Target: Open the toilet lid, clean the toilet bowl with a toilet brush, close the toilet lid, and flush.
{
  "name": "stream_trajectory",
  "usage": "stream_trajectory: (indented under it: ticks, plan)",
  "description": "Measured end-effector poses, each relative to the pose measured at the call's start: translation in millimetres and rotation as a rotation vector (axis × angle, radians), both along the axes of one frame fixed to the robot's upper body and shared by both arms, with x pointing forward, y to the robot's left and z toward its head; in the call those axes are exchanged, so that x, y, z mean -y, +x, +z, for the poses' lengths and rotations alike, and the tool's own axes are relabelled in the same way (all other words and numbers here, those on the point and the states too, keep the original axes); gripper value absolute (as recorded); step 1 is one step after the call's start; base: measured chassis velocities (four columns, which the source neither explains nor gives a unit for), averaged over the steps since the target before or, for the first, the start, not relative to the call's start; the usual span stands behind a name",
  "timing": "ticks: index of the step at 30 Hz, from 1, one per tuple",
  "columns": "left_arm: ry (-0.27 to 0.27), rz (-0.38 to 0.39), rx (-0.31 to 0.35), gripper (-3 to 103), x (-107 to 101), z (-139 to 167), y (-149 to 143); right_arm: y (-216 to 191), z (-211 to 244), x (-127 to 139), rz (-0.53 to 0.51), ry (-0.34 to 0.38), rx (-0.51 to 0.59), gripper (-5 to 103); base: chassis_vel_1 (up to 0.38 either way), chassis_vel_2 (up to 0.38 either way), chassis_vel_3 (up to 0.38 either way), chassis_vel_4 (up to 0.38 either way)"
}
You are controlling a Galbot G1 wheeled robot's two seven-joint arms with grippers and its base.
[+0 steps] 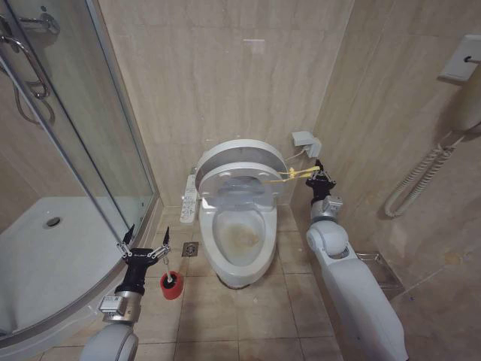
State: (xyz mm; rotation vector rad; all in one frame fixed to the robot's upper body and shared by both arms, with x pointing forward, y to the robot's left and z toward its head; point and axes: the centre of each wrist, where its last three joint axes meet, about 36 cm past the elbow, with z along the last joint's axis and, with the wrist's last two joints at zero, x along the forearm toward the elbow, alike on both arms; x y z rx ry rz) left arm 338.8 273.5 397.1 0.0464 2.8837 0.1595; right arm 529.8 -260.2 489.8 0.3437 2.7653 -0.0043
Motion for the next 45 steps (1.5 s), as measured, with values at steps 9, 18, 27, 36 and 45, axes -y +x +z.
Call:
stream_trajectory:
  ticks: [9, 18, 27, 36, 45]
  plan:
    - [0.000, 0.000, 0.000, 100, 0.0, 0.0, 0.0, -2.4, -2.9, 4.4, 0.001, -0.005, -0.006, 2, -0.032, 0.036, 0.032, -0.037]
    - [0.000, 0.000, 0.001, 100, 0.0, 0.1, 0.2, -1.6, -5.9, 3.5, -0.022, -0.024, 0.032, 2, -0.144, 0.138, 0.121, -0.147]
    - [0.000, 0.000, 0.000, 100, 0.0, 0.0, 0.0, 0.0, -11.8, 0.3, -0.027, -0.028, 0.026, 2, -0.007, -0.002, -0.002, -0.007]
    - [0.000, 0.000, 0.000, 100, 0.0, 0.0, 0.0, 3.3, -12.2, 1.6, -0.041, -0.030, 0.029, 2, -0.038, 0.035, 0.035, -0.041]
    - [0.000, 0.000, 0.000, 100, -0.1, 0.1, 0.1, 16.4, -6.4, 10.1, -0.067, -0.104, 0.069, 2, -0.087, 0.086, 0.086, -0.093]
